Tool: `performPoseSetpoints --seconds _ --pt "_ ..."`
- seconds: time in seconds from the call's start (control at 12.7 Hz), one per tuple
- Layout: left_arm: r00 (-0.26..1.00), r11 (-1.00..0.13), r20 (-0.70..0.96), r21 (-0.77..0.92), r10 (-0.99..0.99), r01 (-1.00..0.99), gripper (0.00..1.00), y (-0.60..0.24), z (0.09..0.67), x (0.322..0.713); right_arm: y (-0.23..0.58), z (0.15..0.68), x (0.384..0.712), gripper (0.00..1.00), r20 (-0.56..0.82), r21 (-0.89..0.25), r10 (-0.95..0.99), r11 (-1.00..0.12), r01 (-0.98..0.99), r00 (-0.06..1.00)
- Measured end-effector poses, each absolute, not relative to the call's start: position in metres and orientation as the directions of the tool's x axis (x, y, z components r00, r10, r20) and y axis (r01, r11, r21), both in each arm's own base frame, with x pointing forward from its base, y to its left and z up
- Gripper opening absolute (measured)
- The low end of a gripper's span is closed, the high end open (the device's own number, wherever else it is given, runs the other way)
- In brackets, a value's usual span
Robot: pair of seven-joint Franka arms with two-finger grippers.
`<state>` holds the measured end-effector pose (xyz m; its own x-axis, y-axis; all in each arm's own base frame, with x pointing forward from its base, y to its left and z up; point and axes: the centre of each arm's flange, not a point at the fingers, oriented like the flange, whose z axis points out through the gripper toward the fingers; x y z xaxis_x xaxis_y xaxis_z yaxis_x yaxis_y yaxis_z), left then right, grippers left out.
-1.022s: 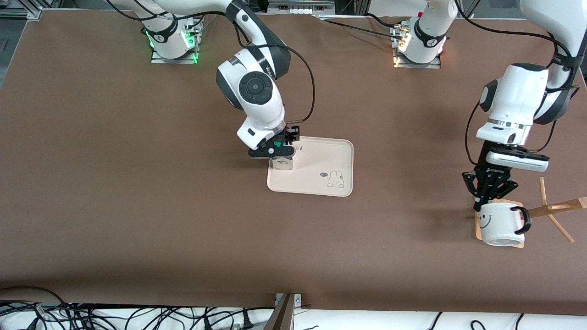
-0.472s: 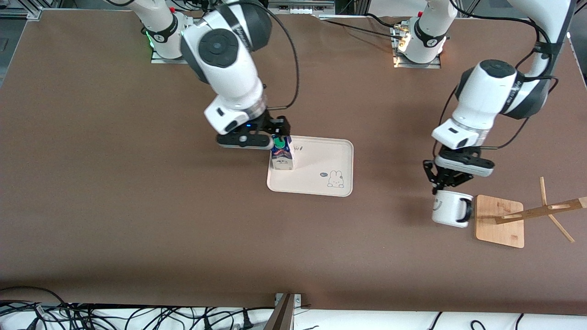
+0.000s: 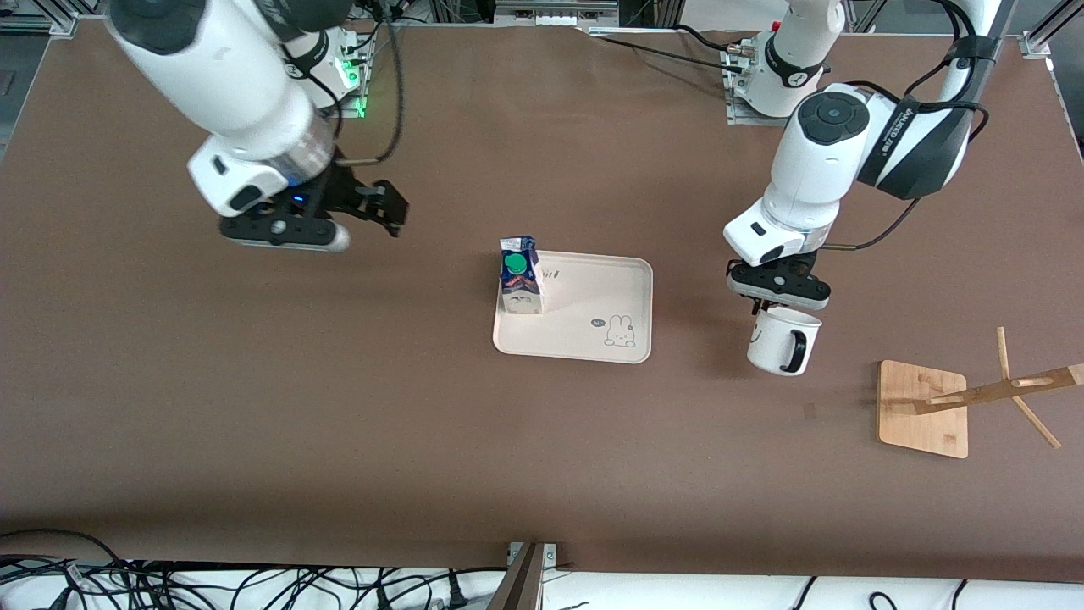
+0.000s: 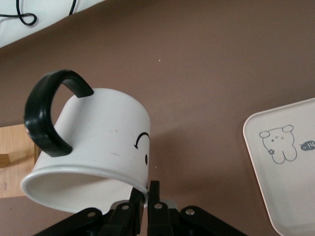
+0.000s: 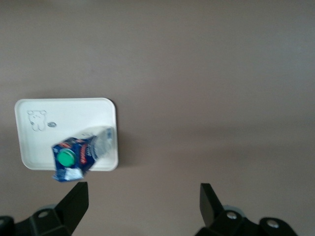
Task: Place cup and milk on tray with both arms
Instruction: 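Release the carton and withdraw the right gripper while the left carries the mug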
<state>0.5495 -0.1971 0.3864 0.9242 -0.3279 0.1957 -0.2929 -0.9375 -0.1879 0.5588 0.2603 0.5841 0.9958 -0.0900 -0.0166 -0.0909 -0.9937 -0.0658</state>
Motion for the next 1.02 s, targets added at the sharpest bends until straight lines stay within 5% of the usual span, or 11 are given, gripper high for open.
performPoseSetpoints --seconds 0.63,1.02 --pt "0.886 -0.883 0.048 -0.126 -0.461 -0.453 0.07 -0.313 0.379 0.502 0.071 0.58 0.583 1.0 -0.101 -0.083 0.071 -0.995 0.063 0.992" --pt "0.895 -0.892 -0.016 -0.081 -0.445 -0.445 0.07 -0.32 0.364 0.517 0.049 0.596 0.552 1.0 -0.083 -0.063 0.096 -0.994 0.091 0.992"
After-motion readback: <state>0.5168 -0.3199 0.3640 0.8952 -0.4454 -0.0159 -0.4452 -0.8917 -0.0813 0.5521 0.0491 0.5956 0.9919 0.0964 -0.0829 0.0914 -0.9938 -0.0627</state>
